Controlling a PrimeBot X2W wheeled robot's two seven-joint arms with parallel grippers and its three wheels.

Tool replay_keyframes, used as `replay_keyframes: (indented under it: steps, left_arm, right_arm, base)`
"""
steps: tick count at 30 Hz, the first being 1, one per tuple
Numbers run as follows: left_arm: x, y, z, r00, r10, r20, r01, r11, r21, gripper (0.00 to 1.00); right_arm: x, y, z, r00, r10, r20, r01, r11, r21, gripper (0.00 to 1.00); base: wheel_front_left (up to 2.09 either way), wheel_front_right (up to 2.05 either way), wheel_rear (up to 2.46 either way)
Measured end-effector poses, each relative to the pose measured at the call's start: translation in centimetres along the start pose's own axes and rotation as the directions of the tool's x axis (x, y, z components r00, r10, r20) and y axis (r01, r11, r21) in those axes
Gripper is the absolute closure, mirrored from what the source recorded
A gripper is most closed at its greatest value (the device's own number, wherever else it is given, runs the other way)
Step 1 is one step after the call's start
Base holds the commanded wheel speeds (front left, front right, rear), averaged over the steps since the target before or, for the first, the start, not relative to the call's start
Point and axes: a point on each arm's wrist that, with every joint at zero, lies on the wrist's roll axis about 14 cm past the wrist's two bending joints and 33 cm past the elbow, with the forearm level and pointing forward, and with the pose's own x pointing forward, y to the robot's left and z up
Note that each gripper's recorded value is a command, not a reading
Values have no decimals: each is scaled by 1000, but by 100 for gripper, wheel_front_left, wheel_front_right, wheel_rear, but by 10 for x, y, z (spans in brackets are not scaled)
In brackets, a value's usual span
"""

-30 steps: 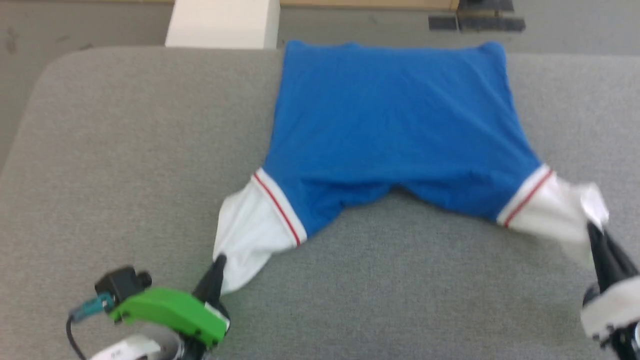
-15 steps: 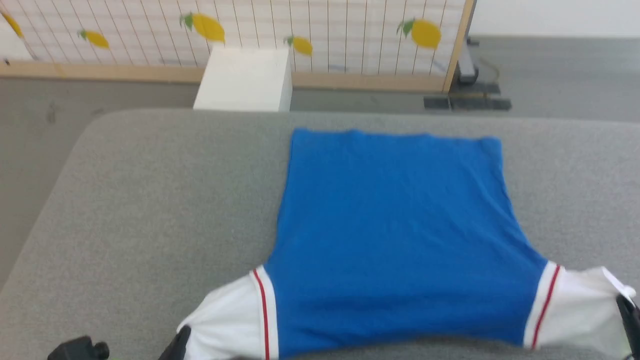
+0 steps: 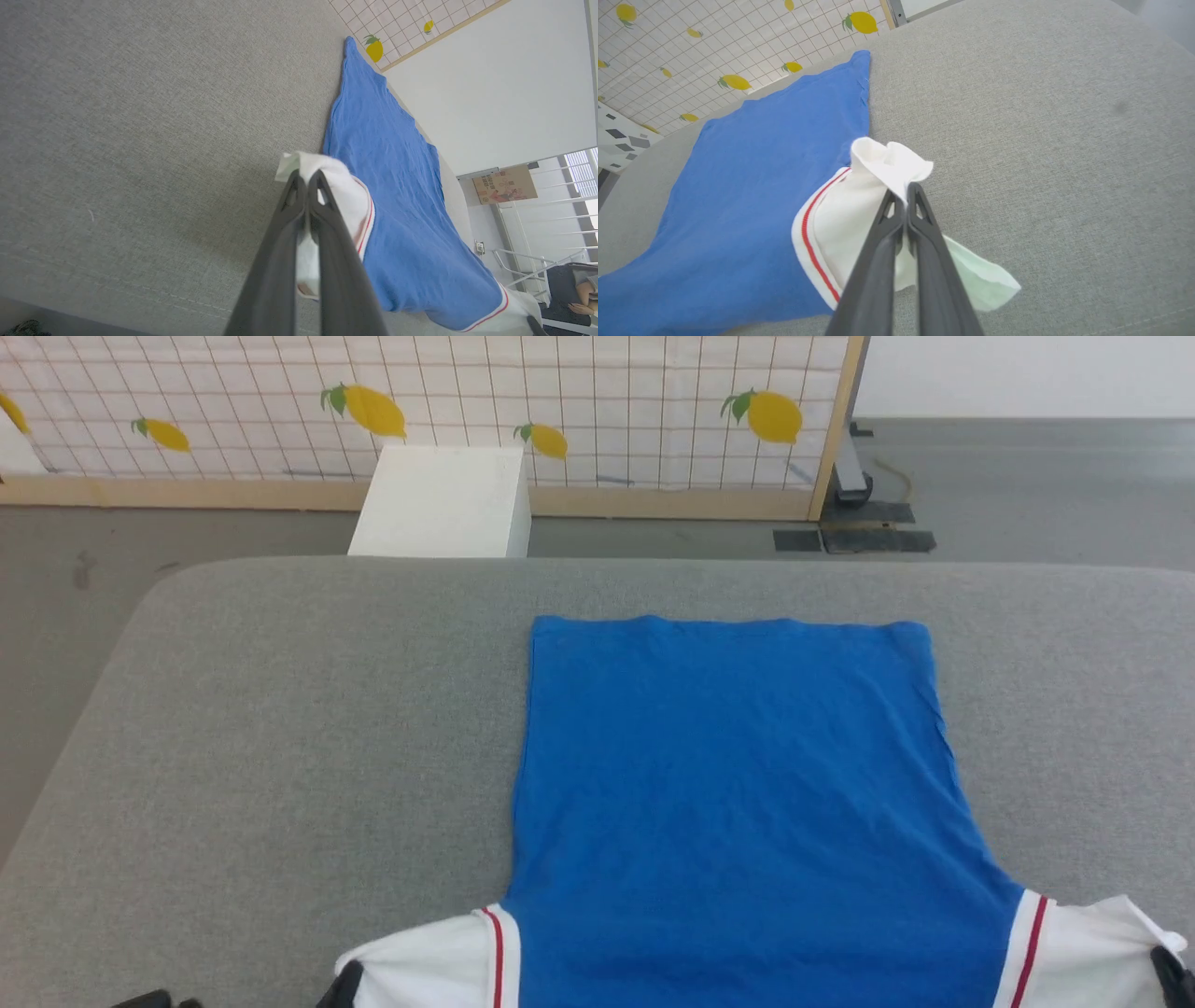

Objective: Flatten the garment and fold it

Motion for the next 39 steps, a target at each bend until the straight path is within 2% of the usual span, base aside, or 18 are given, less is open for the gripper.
replay_keyframes:
  steps: [8, 16, 22, 23, 25, 26, 29, 32, 35, 39]
  left_arm:
    - [33, -26, -4, 997, -78, -28, 79, 997, 22, 100]
    - [44, -35, -8, 994, -95, -54, 98, 994, 50, 100]
    - [45, -32, -7, 995, -84, -52, 87, 995, 49, 100]
    - [45, -32, -7, 995, -84, -51, 87, 995, 50, 100]
    - [44, -33, -7, 995, -90, -49, 92, 994, 51, 100]
    - [44, -35, -7, 994, -95, -48, 98, 994, 52, 100]
    - [43, -38, -7, 993, -106, -45, 109, 993, 53, 100]
    - [43, -41, -8, 992, -116, -45, 118, 992, 53, 100]
    - [44, -44, -8, 992, -124, -40, 126, 990, 60, 100]
    - [48, -45, -10, 991, -127, -43, 130, 990, 60, 100]
  right_arm:
    - [36, 11, -43, 989, -17, -149, 3, 995, -96, 100]
    - [63, 11, -92, 953, -50, -298, 0, 986, -167, 100]
    - [76, 13, -104, 947, -53, -318, -6, 984, -179, 100]
    - [77, 14, -105, 946, -52, -320, -8, 983, -183, 97]
    - [77, 13, -104, 947, -52, -317, -5, 984, -176, 36]
    - [77, 13, -102, 947, -51, -316, -4, 986, -170, 0]
    - [77, 16, -91, 952, -38, -303, -4, 991, -136, 0]
    - [78, 23, -58, 971, -16, -237, -14, 992, -124, 0]
    - [78, 28, -11, 992, -5, -125, -16, 987, -162, 0]
    - [88, 35, 46, 1000, 12, -8, -14, 970, -244, 0]
  base:
    - [0, 0, 0]
    - [0, 0, 0]
    - [0, 0, 0]
    - [0, 0, 0]
    - [0, 0, 0]
    - [0, 0, 0]
    - [0, 0, 0]
    - [0, 0, 0]
    - [0, 0, 0]
    - [0, 0, 0]
